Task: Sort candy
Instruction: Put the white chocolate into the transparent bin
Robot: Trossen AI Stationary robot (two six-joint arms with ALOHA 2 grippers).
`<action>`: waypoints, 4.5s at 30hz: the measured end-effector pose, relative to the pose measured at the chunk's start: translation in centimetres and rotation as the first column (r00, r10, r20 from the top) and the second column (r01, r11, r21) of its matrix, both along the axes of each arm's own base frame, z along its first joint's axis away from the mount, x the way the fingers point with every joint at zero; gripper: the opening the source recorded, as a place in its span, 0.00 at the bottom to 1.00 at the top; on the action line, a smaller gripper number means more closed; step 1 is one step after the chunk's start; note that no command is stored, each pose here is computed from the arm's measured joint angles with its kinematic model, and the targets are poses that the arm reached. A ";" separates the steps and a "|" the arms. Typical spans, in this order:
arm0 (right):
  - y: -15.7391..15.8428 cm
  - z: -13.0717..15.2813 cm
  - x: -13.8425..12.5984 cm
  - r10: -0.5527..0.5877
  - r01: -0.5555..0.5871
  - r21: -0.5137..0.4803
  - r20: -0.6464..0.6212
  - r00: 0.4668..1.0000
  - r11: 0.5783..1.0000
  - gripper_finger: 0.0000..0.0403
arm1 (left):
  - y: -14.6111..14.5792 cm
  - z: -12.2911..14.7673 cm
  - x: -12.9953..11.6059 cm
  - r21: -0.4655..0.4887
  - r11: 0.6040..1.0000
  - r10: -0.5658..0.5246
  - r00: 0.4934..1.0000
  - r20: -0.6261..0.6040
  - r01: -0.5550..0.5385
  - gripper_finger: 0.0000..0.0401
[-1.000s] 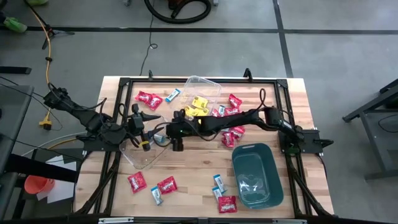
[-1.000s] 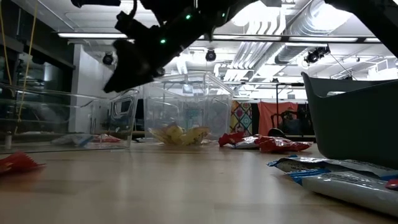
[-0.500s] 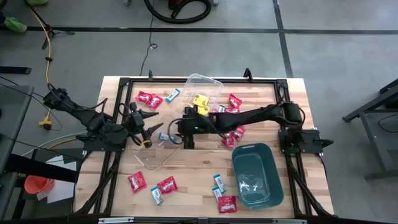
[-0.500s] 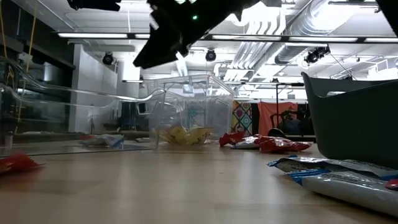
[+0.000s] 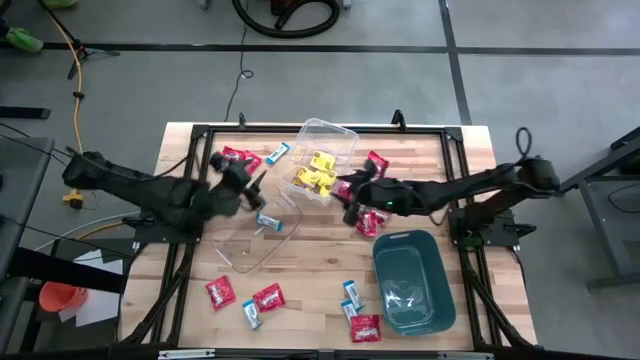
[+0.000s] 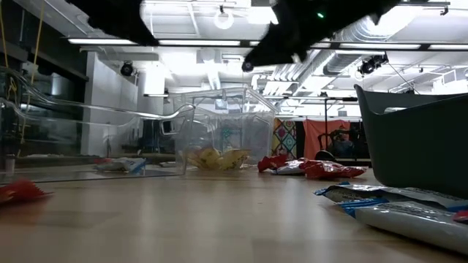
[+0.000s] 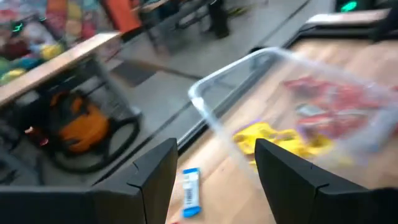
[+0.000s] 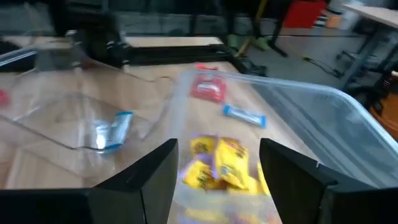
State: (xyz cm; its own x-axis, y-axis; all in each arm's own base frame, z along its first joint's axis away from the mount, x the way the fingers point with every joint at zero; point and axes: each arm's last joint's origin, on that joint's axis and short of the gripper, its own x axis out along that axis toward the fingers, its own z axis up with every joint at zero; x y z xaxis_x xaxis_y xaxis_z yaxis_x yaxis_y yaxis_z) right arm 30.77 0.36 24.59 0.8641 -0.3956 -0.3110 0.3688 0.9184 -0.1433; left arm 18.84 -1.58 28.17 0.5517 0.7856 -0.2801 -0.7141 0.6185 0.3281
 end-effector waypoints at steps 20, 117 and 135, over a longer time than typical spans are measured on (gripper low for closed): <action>-0.1 0.0 -2.9 0.017 -0.024 0.054 0.130 0.991 0.998 0.55 | 21.3 -3.3 -3.9 -0.713 0.694 0.224 0.971 0.086 -0.097 0.50; -0.1 -1.4 -3.3 0.000 0.000 0.112 -0.002 1.000 0.994 0.55 | -6.4 -0.9 -2.4 -0.491 0.648 -0.631 0.772 0.083 0.582 0.00; -0.1 -1.3 -3.3 0.003 -0.002 0.104 -0.003 1.000 0.995 0.55 | -7.0 -2.9 -5.0 -0.554 0.753 -0.469 0.880 -0.076 0.354 0.01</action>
